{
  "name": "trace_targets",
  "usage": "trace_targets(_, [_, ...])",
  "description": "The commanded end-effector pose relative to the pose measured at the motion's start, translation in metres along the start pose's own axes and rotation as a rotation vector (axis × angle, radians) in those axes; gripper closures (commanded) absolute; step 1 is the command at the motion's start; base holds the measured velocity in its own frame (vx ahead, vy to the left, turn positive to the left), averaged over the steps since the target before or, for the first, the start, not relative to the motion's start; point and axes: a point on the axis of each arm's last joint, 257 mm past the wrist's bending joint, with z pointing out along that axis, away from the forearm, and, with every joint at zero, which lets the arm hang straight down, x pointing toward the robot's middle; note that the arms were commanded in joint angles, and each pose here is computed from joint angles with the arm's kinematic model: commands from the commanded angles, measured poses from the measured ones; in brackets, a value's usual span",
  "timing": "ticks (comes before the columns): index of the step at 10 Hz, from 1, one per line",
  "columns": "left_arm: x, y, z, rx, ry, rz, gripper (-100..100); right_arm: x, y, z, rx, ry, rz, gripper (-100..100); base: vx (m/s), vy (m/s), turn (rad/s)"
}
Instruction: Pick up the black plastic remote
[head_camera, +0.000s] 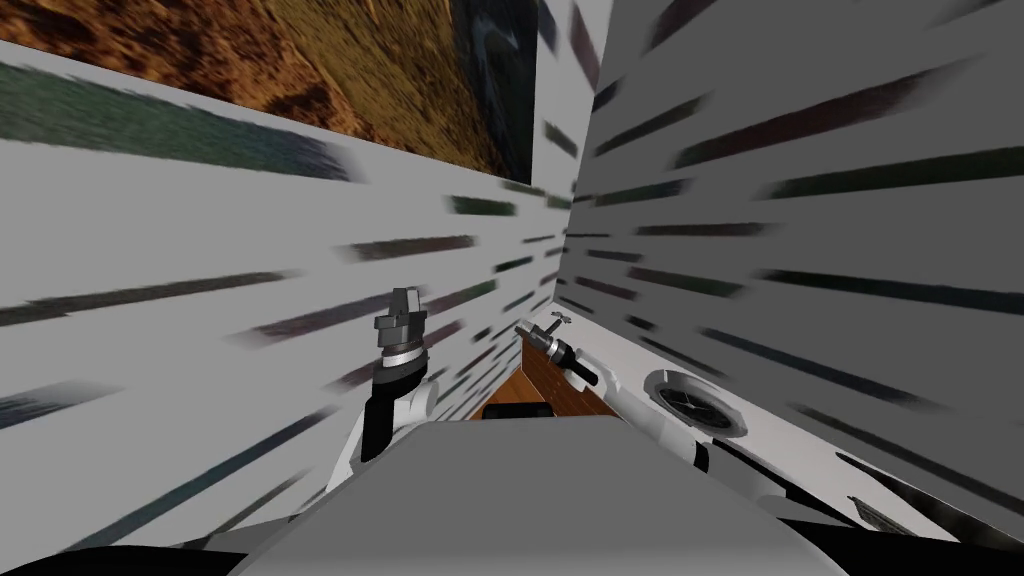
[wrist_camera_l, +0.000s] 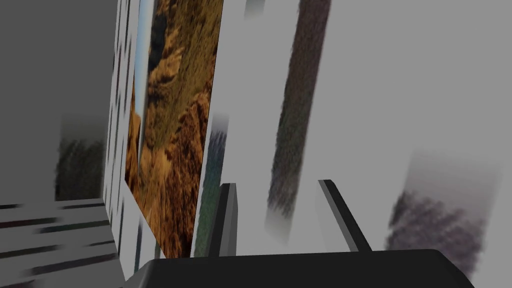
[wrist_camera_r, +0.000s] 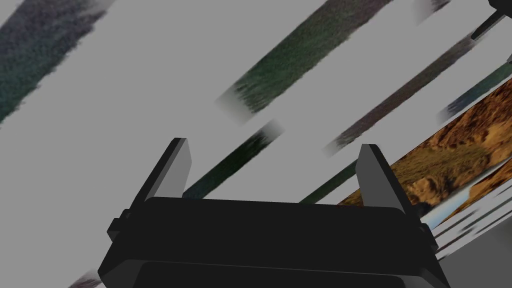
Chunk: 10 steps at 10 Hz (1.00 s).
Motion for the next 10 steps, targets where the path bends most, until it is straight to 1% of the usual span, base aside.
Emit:
trace_targets(1, [0.000,0.000,0.000,0.000,0.000,0.000,0,0.017,-0.011,-0.009,0.010,0.052,-0.026,-100,0.002,-0.010,0.129])
trace_targets(2, [0.000,0.000,0.000,0.000,0.000,0.000,0,0.036,-0.015,-0.018,-0.004,0.129,-0.083,-100,0.005,-0.006,0.278])
trace_targets(3, [0.000,0.000,0.000,0.000,0.000,0.000,0,0.041,-0.023,-0.023,0.014,0.144,-0.082,-100,0.005,-0.011,0.141])
trace_targets(4, [0.000,0.000,0.000,0.000,0.000,0.000,0,0.059,-0.030,-0.036,0.004,0.223,-0.141,-100,0.006,-0.007,0.227])
trace_targets(5, [0.000,0.000,0.000,0.000,0.000,0.000,0,0.064,-0.036,-0.041,0.017,0.236,-0.139,-100,0.008,-0.011,0.132])
trace_targets(6, [0.000,0.000,0.000,0.000,0.000,0.000,0,0.077,-0.043,-0.056,0.002,0.313,-0.203,-100,0.009,-0.010,0.265])
trace_targets(7, [0.000,0.000,0.000,0.000,0.000,0.000,0,0.084,-0.051,-0.064,0.023,0.331,-0.197,-100,0.013,-0.015,0.133])
trace_targets(8, [0.000,0.000,0.000,0.000,0.000,0.000,0,0.099,-0.068,-0.088,0.030,0.419,-0.259,-100,0.017,-0.011,0.269])
trace_targets(9, [0.000,0.000,0.000,0.000,0.000,0.000,0,0.102,-0.067,-0.089,0.028,0.426,-0.255,-100,0.017,-0.017,0.122])
trace_targets(10, [0.000,0.000,0.000,0.000,0.000,0.000,0,0.112,-0.082,-0.114,0.030,0.511,-0.318,-100,0.020,-0.013,0.242])
